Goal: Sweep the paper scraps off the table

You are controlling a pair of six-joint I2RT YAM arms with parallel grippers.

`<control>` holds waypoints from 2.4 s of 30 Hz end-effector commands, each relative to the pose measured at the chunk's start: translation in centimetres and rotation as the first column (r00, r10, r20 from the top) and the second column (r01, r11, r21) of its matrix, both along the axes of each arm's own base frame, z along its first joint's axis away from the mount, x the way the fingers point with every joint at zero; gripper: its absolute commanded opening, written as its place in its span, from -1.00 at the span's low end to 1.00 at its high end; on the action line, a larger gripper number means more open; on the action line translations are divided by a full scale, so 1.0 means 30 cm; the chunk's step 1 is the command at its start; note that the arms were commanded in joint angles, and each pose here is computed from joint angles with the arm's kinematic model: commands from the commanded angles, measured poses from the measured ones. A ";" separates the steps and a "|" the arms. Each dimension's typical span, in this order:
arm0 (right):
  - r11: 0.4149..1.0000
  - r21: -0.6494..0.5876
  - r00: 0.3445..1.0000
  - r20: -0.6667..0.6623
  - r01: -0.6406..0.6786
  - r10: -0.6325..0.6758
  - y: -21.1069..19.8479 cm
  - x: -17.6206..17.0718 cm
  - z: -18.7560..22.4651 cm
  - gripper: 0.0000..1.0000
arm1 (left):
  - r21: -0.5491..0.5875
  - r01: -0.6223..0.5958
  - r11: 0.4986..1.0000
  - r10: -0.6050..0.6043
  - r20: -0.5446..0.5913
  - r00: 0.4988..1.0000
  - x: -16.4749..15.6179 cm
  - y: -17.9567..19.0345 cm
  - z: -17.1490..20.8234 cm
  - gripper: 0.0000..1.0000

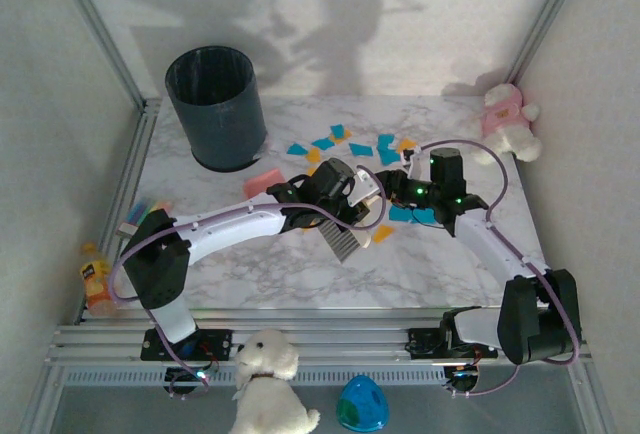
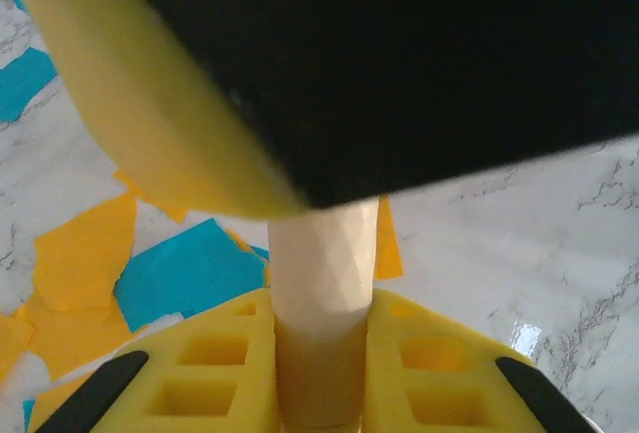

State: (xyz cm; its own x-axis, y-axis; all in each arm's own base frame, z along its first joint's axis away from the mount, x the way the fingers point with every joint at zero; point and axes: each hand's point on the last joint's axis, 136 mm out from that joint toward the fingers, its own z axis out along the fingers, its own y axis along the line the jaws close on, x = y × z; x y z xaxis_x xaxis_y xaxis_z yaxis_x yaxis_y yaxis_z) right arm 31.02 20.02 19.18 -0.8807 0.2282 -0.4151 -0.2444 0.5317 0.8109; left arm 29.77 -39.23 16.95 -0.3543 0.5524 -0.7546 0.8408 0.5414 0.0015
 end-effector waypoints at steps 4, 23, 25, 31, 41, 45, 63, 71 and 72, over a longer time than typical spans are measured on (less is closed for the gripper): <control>0.998 0.018 0.997 0.041 -0.064 0.063 0.050 -0.003 0.048 -0.12 | -0.041 -0.042 0.998 0.044 0.054 0.998 0.040 -0.002 0.076 -0.74; 0.999 -0.034 0.998 0.064 0.004 -0.002 0.034 0.016 0.057 -0.76 | -0.034 -0.060 0.998 0.061 0.050 0.997 0.045 0.002 0.065 -0.29; 0.998 -0.055 0.996 0.081 0.044 -0.039 0.016 0.026 0.065 -0.84 | -0.037 -0.062 0.997 0.064 0.058 0.996 0.039 0.015 0.065 -0.08; 0.984 -0.101 0.984 0.115 0.149 -0.137 -0.046 0.051 0.078 -0.97 | -0.053 -0.112 0.992 0.118 0.127 0.985 0.035 0.092 0.111 0.37; 0.964 -0.114 0.965 0.142 0.239 -0.222 -0.130 0.073 0.100 -1.00 | -0.009 -0.316 0.949 0.315 0.127 0.941 0.144 0.351 0.132 0.46; 0.957 -0.121 0.959 0.140 0.262 -0.245 -0.165 0.074 0.106 -1.00 | 0.039 -0.364 0.930 0.354 0.157 0.922 0.166 0.443 0.135 0.46; 0.933 -0.176 0.948 0.124 0.313 -0.294 -0.271 0.064 0.092 -1.00 | 0.395 -0.328 0.858 0.377 -0.051 0.925 0.158 0.849 -0.068 0.43; 0.931 -0.183 0.947 0.129 0.316 -0.295 -0.280 0.065 0.103 -1.00 | 0.467 -0.326 0.822 0.433 -0.140 0.891 0.164 1.008 -0.161 0.41; 0.931 -0.184 0.946 0.128 0.316 -0.296 -0.281 0.065 0.102 -1.00 | 0.467 -0.325 0.822 0.433 -0.143 0.890 0.165 1.018 -0.166 0.42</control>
